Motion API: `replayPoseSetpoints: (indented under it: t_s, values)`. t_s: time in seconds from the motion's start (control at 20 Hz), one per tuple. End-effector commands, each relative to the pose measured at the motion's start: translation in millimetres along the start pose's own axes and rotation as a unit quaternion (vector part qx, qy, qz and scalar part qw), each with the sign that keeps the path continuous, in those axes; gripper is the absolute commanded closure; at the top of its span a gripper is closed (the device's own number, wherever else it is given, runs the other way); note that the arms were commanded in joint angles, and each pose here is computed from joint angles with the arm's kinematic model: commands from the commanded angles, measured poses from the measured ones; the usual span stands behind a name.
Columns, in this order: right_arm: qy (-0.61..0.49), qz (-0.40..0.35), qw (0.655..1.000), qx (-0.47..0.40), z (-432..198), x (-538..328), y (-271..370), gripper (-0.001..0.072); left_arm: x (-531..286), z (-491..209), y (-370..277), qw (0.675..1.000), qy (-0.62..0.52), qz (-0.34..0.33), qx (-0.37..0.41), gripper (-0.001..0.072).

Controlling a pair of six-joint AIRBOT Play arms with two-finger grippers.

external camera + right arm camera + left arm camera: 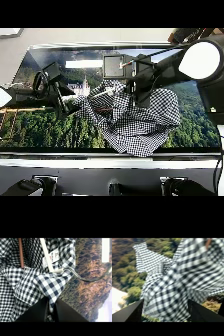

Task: Fold the clothes and pants, and hang the long-sleeved shirts on hangers.

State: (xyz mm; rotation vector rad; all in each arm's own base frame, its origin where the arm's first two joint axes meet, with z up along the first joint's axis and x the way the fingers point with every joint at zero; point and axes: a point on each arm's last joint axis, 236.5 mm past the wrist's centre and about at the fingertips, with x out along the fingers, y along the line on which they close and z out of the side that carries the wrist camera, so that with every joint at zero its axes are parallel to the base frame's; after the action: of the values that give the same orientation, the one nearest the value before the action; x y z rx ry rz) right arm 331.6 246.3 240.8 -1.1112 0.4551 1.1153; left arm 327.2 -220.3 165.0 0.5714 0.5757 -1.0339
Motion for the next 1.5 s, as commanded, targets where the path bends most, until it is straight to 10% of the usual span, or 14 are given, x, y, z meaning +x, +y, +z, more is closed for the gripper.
replayPoseSetpoints:
  t_s: [0.0,0.2,0.3,0.5,0.7,1.0,1.45]
  values:
    - [-0.002,-0.003,1.0,0.0,1,1,-1,0.0683,8,2,-11,0.999,-0.007,-0.032,0.002,0.0107]
    - [-0.026,0.004,1.0,0.003,12,0,1,0.0682,28,-9,-6,0.999,0.007,-0.045,-0.013,0.0169]
    - [-0.037,0.005,0.999,0.004,17,0,2,0.0681,32,-12,-6,0.999,0.012,-0.05,-0.016,0.066]
    - [-0.038,0.003,0.998,0.041,18,-1,1,0.0667,26,-8,-6,0.999,0.007,-0.044,-0.012,0.0678]
    - [-0.025,-0.105,0.988,0.112,6,-41,-35,0.0361,5,-3,-2,1.0,0.007,-0.012,0.013,0.0679]
    - [0.013,-0.284,0.916,0.283,-90,-181,-59,0.0278,-45,10,12,0.997,0.007,0.069,0.028,0.0679]
    - [0.01,-0.102,0.937,0.333,-148,-115,-2,0.0174,-73,34,-37,0.995,-0.022,0.044,0.082,0.0679]
